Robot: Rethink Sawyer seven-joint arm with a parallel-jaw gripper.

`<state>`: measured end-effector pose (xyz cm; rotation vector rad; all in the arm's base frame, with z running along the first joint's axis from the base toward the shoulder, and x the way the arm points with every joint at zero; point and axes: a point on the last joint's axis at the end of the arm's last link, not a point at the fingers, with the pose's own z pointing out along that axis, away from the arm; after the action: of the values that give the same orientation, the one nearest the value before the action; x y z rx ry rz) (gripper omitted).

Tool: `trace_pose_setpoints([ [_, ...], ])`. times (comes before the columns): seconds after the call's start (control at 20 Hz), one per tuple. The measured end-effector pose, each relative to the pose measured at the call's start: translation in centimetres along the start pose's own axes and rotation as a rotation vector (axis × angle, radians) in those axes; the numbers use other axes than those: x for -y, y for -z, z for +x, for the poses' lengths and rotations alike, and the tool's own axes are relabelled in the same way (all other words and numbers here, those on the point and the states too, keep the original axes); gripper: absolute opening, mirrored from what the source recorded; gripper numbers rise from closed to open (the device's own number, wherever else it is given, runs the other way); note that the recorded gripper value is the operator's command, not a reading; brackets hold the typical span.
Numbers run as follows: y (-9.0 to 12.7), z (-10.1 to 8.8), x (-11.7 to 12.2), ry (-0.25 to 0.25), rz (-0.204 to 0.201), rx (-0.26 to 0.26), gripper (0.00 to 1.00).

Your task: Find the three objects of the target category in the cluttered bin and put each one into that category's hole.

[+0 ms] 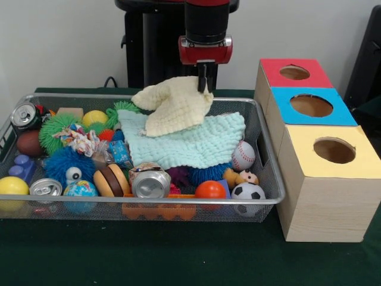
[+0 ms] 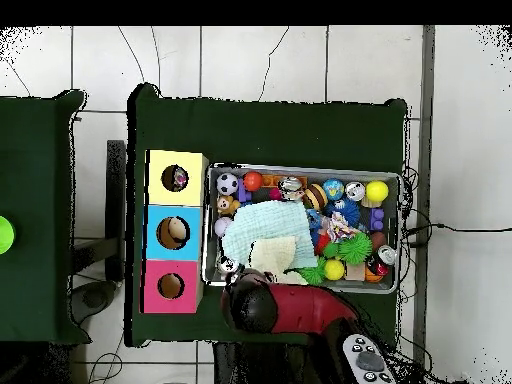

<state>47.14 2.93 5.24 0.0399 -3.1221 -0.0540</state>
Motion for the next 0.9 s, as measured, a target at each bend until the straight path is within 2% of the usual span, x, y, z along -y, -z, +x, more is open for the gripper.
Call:
trace_pose_setpoints([
  [0.15, -0.4, 0.0, 0.1, -0.009, 0.004, 0.018, 0.00],
  [0.2, -0.9, -0.3, 0.2, -0.015, 0.005, 0.045, 1.00],
  [0.35, -1.0, -0.3, 0.2, -0.017, 0.005, 0.053, 1.00],
  [0.45, -1.4, -0.5, 0.4, -0.023, 0.004, 0.080, 1.00],
  [0.9, -1.5, -0.6, 0.7, -0.053, 0.003, 0.086, 1.00],
])
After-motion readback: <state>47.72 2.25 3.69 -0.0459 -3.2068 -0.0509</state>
